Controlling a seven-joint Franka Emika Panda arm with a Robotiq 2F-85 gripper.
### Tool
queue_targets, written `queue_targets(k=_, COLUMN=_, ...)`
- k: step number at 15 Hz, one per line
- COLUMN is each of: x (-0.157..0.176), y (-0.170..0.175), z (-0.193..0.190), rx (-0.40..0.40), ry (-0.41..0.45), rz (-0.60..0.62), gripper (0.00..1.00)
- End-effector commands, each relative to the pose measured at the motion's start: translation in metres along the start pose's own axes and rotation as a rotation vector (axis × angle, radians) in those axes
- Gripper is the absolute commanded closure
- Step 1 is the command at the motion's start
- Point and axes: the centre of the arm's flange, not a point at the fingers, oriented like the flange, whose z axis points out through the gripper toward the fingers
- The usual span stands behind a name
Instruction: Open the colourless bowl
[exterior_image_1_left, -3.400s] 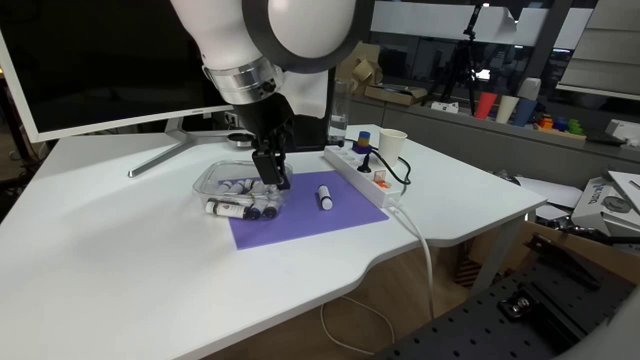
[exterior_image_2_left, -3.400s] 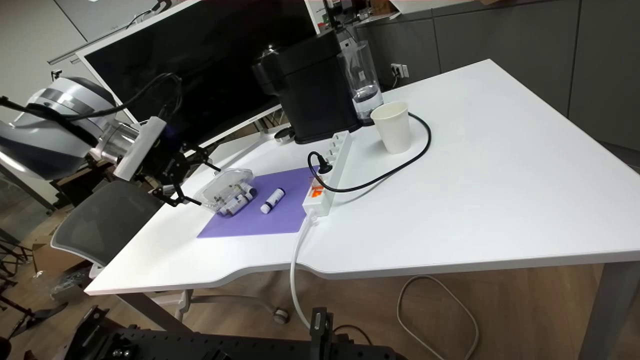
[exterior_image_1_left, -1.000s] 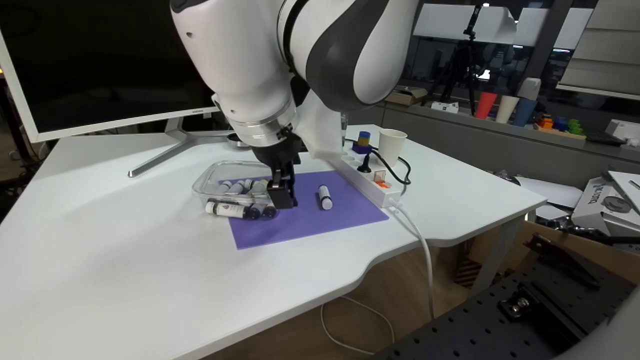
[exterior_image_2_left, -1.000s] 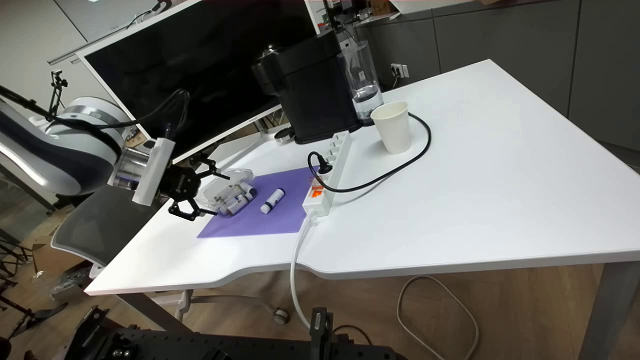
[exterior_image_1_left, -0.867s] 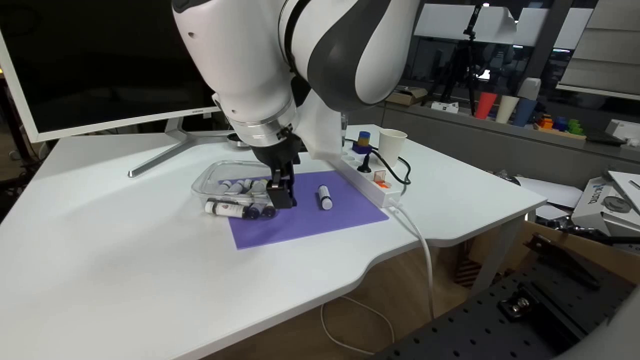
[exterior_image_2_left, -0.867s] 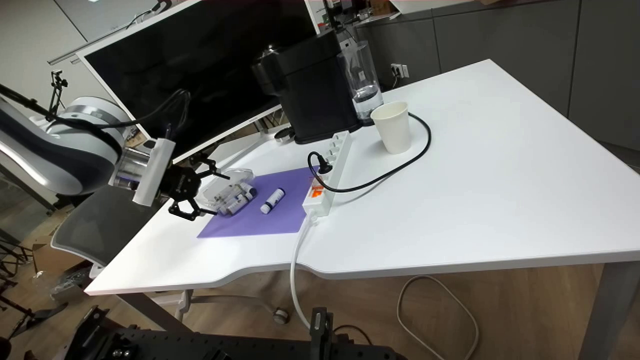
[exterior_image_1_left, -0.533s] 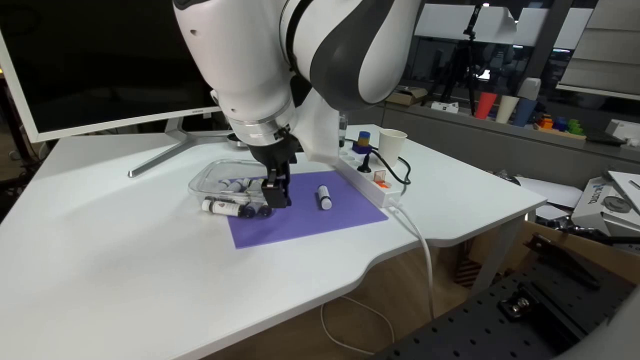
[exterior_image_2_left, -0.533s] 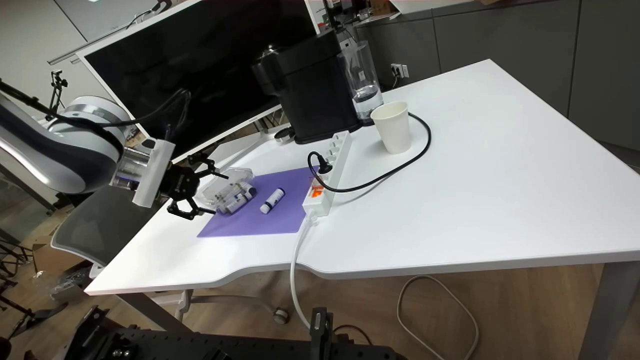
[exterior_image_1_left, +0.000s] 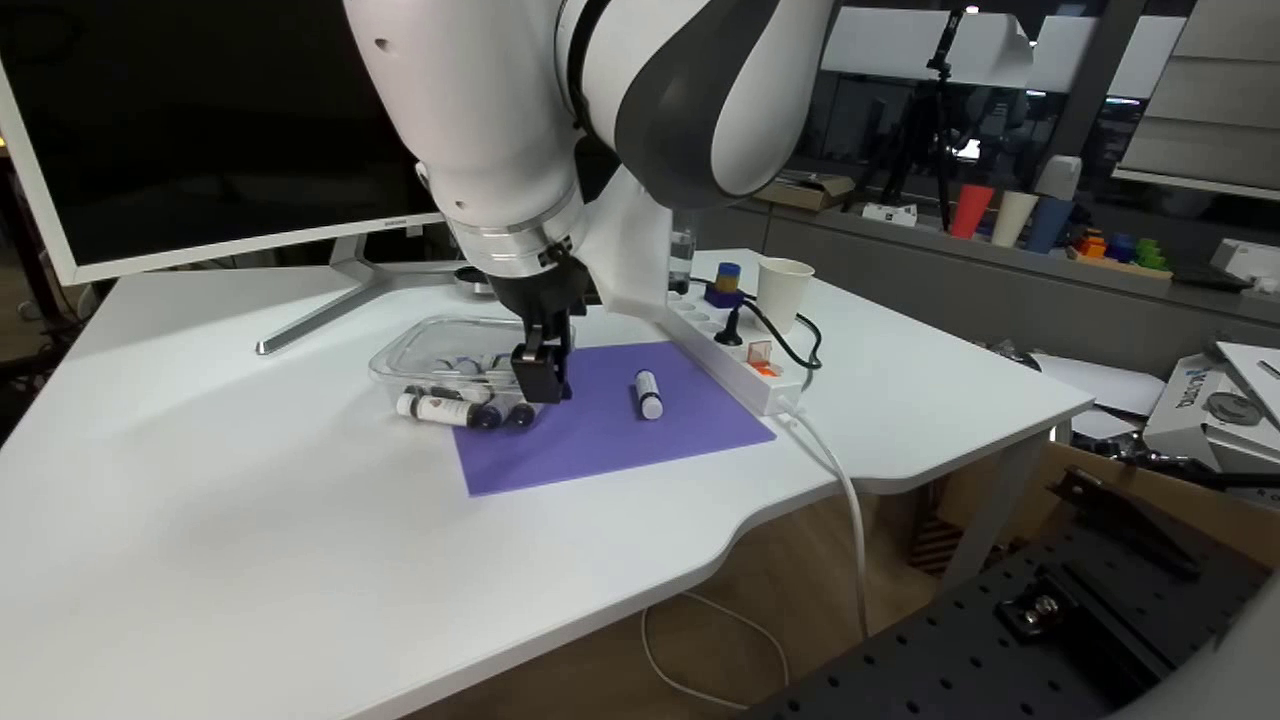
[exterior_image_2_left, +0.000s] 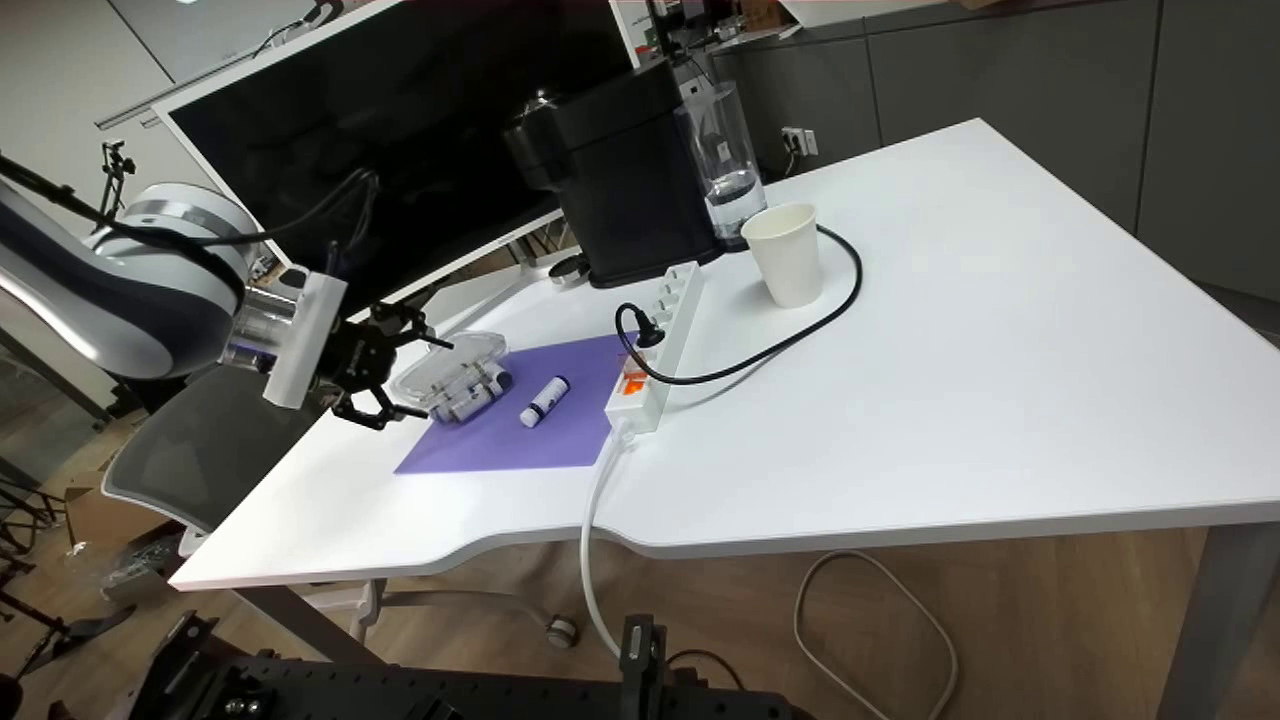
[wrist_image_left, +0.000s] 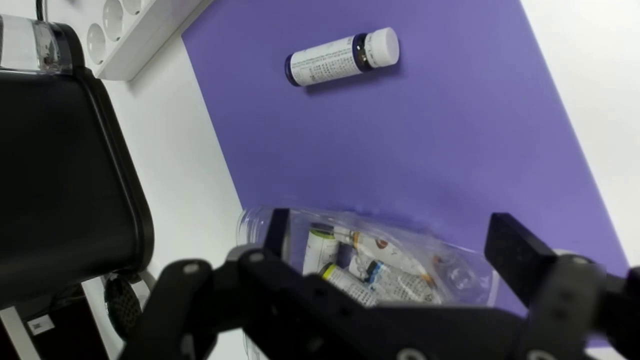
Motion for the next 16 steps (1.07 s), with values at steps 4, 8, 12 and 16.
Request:
queue_targets(k=4, x=0.001, y=0.013, z=-0.014, rx=-0.016, ry=0.020, rz=0.045, gripper=0.00)
queue_targets(k=8, x=0.002, y=0.016, z=-0.014, rx=-0.034, ry=0.029, rz=0.050, gripper=0.00)
queue_targets(k=12, x=0.009, y=0.023, z=-0.013, rx=-0.043, ry=0.051, rz=0.119, gripper=0.00)
queue_targets(k=16, x=0.018, y=0.032, z=-0.015, rx=-0.030, ry=0.083, rz=0.261, gripper=0.00)
